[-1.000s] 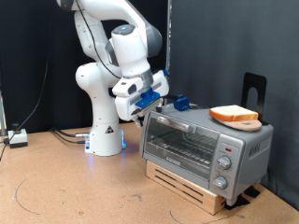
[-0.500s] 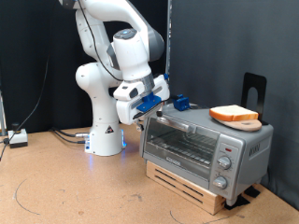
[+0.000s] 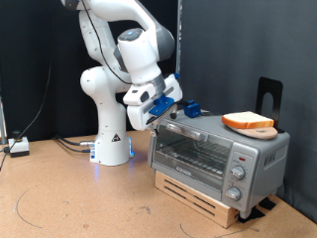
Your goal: Make a piece of toast with the oven
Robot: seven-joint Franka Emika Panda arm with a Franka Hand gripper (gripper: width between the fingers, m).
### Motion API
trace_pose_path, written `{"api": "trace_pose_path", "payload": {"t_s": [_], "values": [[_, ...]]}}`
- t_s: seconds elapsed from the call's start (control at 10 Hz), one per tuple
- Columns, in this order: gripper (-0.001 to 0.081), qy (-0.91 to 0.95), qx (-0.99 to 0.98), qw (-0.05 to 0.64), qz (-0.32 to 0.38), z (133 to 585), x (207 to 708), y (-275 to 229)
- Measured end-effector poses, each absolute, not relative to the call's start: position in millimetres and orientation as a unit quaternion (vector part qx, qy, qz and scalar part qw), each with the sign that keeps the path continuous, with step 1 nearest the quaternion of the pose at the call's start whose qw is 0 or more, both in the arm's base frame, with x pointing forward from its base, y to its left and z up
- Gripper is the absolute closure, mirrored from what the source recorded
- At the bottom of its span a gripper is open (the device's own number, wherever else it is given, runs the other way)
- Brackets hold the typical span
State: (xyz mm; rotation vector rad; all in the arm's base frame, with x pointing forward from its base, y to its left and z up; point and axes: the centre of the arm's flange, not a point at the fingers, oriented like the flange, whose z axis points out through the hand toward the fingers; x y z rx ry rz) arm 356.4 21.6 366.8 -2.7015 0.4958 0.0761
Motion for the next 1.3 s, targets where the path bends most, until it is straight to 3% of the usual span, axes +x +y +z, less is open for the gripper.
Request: {"api": "trace_pose_path", "payload": {"t_s": [0.5, 1.3], "values": [[0.0002, 0.178, -0.971, 0.151, 0.046, 344, 350, 17], [0.0002, 0.207, -0.966, 0.146, 0.042, 334, 357, -15]]}}
